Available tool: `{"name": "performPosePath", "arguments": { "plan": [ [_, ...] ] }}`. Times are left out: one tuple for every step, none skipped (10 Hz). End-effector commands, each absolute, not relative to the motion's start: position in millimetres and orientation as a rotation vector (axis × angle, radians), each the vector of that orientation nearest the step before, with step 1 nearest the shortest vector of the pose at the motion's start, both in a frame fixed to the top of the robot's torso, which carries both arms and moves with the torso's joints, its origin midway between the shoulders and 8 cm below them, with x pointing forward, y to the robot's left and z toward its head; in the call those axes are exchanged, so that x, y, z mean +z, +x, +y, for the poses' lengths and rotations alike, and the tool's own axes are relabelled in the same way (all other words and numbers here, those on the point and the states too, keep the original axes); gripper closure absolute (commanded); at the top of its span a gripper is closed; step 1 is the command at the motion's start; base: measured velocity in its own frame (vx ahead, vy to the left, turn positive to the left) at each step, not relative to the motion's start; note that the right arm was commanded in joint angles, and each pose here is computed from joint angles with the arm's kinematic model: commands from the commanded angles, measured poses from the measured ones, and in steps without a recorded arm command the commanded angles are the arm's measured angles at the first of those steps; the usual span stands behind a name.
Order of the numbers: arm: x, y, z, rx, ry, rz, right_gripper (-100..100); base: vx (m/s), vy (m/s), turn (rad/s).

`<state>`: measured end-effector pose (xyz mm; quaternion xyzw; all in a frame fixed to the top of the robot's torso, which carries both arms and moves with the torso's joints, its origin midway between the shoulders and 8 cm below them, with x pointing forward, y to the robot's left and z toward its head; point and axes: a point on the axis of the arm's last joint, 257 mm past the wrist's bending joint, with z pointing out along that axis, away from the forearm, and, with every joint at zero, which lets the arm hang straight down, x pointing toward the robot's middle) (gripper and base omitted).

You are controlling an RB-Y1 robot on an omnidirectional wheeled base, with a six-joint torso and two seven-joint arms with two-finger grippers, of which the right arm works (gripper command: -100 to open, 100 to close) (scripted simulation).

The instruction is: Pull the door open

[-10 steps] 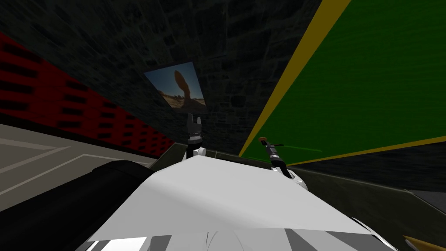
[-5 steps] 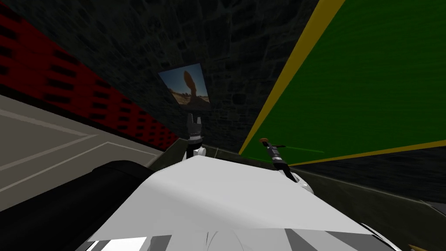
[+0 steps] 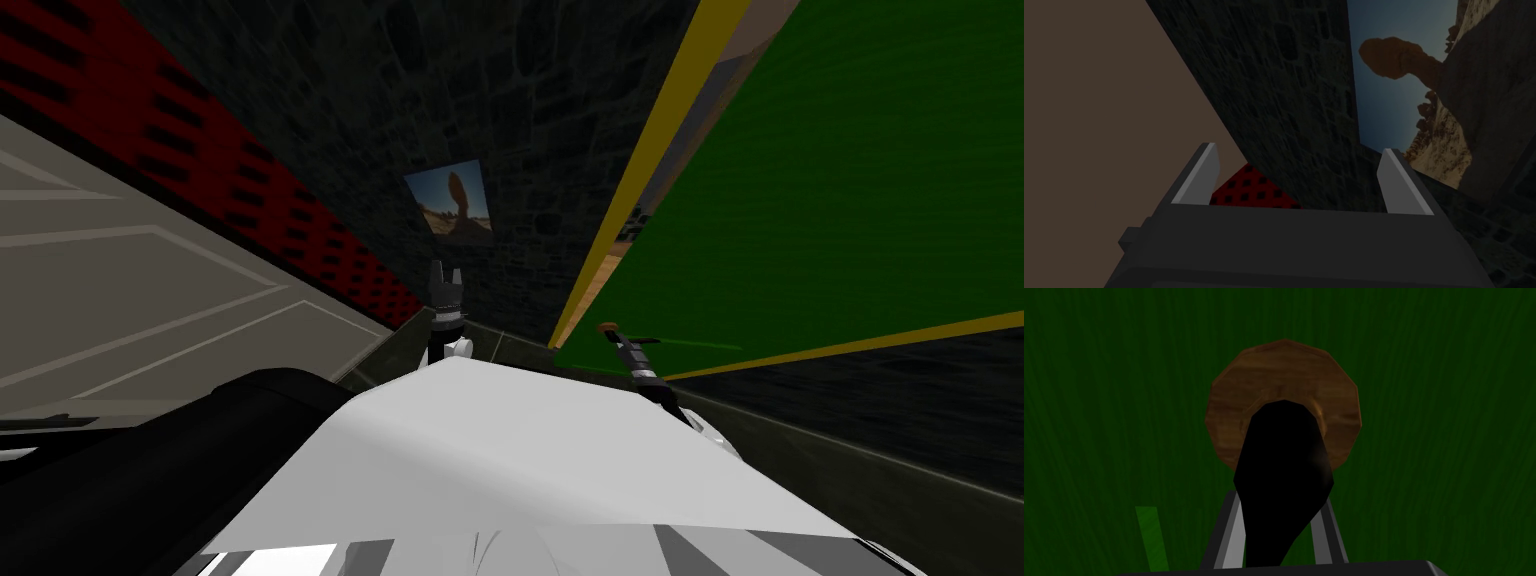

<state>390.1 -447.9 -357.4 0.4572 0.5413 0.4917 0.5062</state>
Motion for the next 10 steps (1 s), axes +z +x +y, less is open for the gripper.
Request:
{"name": "performPosePath", "arguments": {
  "plan": [
    [-357, 390, -448, 1.186, 1.103, 1.306, 100, -0.068, -0.013, 0.009],
    [-359, 378, -451, 1.194, 1.098, 1.314, 100, -0.138, -0.068, 0.208],
    [-359, 375, -452, 1.197, 1.096, 1.316, 100, -0.198, -0.1, 0.177],
    [-359, 368, -454, 1.202, 1.09, 1.321, 100, -0.192, -0.082, 0.149],
    [-358, 360, -457, 1.208, 1.084, 1.326, 100, -0.182, -0.085, 0.176],
    [-358, 356, -458, 1.211, 1.082, 1.328, 100, -0.165, -0.076, 0.123],
    [-357, 352, -459, 1.214, 1.079, 1.331, 100, -0.13, -0.063, 0.089],
    [-357, 348, -460, 1.217, 1.076, 1.334, 100, -0.116, -0.031, 0.102],
    [-356, 341, -462, 1.222, 1.071, 1.339, 100, -0.154, -0.06, 0.137],
    [-356, 335, -464, 1.227, 1.067, 1.343, 100, -0.174, -0.077, 0.161]
  ]
}}
